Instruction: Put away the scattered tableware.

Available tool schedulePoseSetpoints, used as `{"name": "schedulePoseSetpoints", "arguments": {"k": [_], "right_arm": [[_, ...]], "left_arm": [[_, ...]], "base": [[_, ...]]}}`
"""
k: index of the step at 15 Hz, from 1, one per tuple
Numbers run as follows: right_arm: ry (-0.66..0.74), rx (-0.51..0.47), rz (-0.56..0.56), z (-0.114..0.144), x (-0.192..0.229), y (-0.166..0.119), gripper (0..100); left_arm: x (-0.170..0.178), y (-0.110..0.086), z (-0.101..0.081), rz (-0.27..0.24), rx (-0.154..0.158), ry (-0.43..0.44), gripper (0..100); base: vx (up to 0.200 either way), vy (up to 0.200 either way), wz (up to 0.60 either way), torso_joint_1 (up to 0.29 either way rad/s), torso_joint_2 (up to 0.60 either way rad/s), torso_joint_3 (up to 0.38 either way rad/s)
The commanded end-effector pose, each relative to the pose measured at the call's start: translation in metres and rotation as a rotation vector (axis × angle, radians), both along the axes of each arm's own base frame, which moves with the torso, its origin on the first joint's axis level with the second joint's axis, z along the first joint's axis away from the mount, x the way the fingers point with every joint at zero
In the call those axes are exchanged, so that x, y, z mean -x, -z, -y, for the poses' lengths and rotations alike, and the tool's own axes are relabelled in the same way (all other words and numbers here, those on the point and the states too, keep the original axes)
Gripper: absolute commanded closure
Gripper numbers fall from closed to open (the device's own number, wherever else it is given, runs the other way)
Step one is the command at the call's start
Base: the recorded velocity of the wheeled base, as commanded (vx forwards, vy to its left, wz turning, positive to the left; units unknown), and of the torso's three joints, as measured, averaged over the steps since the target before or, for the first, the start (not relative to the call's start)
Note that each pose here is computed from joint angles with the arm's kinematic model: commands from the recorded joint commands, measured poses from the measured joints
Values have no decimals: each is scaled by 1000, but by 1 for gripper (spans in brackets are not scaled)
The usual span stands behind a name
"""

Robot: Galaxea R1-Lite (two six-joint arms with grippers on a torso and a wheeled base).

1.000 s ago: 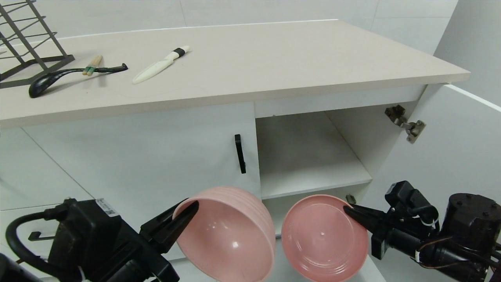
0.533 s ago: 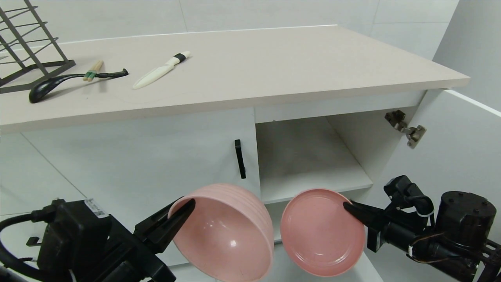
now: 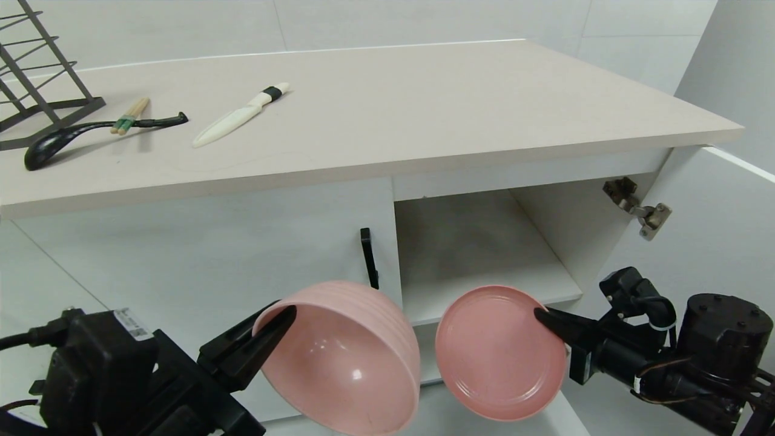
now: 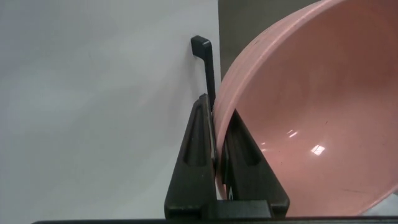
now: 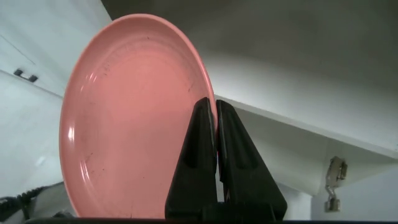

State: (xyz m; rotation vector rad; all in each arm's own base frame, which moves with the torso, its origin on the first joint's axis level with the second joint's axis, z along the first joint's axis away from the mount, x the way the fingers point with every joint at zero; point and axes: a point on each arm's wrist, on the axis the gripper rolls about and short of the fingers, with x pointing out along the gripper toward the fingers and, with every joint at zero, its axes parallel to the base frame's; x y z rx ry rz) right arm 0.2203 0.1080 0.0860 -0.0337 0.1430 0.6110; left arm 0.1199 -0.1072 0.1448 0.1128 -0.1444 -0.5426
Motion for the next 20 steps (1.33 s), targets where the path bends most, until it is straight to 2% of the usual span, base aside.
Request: {"name": "schedulePoseSetpoints", "arguments": {"k": [1,4,6,10,15,18,20], "right_arm": [[28,-25,3,-2,-6,-2,100],[139,-66,-15,-7,-21,3,100],[143,-59,-30,-9,-26,9,100],[145,-73,-32,-15,-37,14,100],[157,-148,-3,-29,-68,15,100],[184,-143,-12,-33,-87,32,100],[201,-146,-8,-32,-99,38,100]], "left_arm": [[7,-3,-6,-7,-9,0,100],[16,-3,-15,-34,-32,1,100],[22,-4,-21,-44,-32,0,100],[21,-2,-19,-59,-46,0,100],[20,-1,-19,-77,-27,-5,100],[19,-1,-20,-80,-22,-14,100],[15,-1,-24,-82,-21,-52,100]], "base": [[200,0,0,2,2,-12],[0,0,0,0,0,0],[0,0,0,0,0,0],[0,0,0,0,0,0],[0,0,0,0,0,0],[0,0,0,0,0,0],[0,0,0,0,0,0]]}}
